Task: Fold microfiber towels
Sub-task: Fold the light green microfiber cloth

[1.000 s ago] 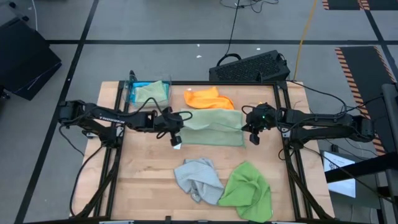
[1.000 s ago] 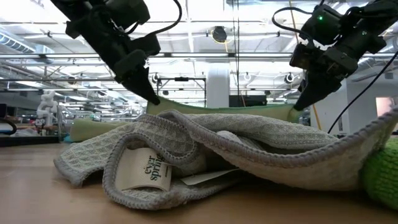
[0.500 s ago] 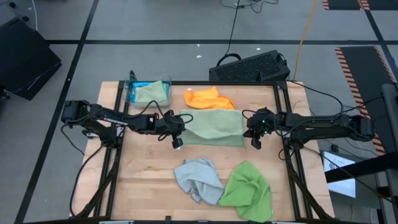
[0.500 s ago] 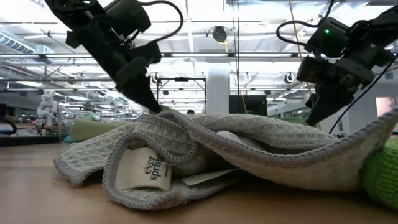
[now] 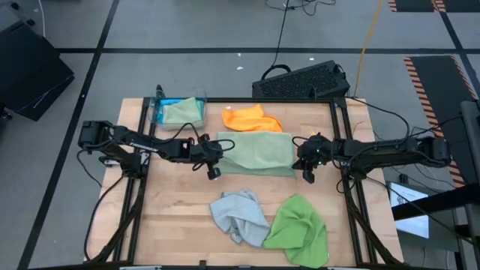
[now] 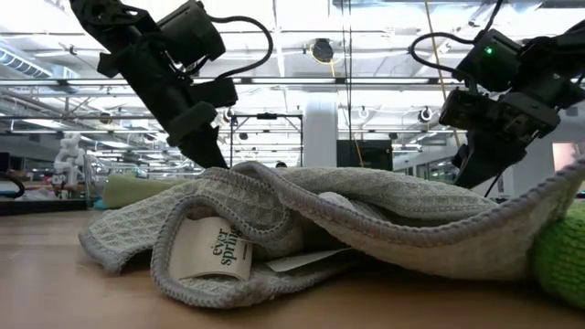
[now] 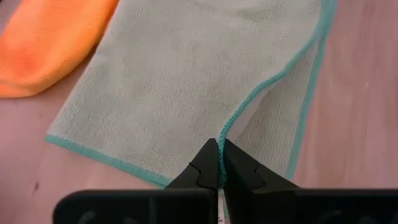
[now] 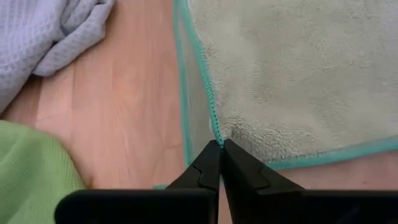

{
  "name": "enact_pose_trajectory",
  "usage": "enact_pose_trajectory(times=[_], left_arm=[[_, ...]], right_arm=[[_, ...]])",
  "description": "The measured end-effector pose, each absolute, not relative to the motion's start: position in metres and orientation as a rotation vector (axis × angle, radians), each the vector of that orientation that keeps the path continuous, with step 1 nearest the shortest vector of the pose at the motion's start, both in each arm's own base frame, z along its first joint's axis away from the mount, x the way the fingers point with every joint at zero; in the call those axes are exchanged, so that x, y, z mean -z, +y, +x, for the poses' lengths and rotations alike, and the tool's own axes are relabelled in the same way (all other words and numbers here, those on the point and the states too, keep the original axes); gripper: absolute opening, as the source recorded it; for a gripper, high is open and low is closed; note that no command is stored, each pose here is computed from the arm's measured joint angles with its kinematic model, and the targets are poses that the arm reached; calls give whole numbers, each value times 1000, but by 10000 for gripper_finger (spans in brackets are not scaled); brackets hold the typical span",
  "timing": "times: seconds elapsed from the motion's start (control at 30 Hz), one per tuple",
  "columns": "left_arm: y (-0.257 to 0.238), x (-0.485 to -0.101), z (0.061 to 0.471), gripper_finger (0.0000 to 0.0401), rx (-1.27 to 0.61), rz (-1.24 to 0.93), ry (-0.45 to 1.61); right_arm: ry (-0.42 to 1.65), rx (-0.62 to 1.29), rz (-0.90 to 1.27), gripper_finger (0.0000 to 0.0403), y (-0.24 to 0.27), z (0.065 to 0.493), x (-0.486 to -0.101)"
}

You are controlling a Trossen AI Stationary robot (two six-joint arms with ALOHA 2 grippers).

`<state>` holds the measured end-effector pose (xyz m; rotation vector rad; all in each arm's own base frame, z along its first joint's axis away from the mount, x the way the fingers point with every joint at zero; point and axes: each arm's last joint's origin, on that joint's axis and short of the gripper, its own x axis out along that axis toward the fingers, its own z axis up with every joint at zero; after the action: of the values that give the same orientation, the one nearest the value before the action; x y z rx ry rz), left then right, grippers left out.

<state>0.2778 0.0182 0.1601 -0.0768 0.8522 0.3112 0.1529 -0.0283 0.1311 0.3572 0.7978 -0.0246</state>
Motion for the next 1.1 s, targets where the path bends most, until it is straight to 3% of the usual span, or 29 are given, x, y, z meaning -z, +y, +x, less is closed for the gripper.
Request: enact_pose_trajectory(times=[0.4,0.63,0.87,1.1], left_arm=[[18,-160,277,14,-313,-93,858],[12,-158,276,72,-297,-74,885],[6,-156,272,125,-338,27,924],[-10,-149,260,134,-292,84,1056]], right_arm=[[810,-5,396,72,-22,153,-131],[820,30,379,140,-22,153,-130],[894,63,148,166,-7,150,-125],[885,70,-47,217,15,149,-126]])
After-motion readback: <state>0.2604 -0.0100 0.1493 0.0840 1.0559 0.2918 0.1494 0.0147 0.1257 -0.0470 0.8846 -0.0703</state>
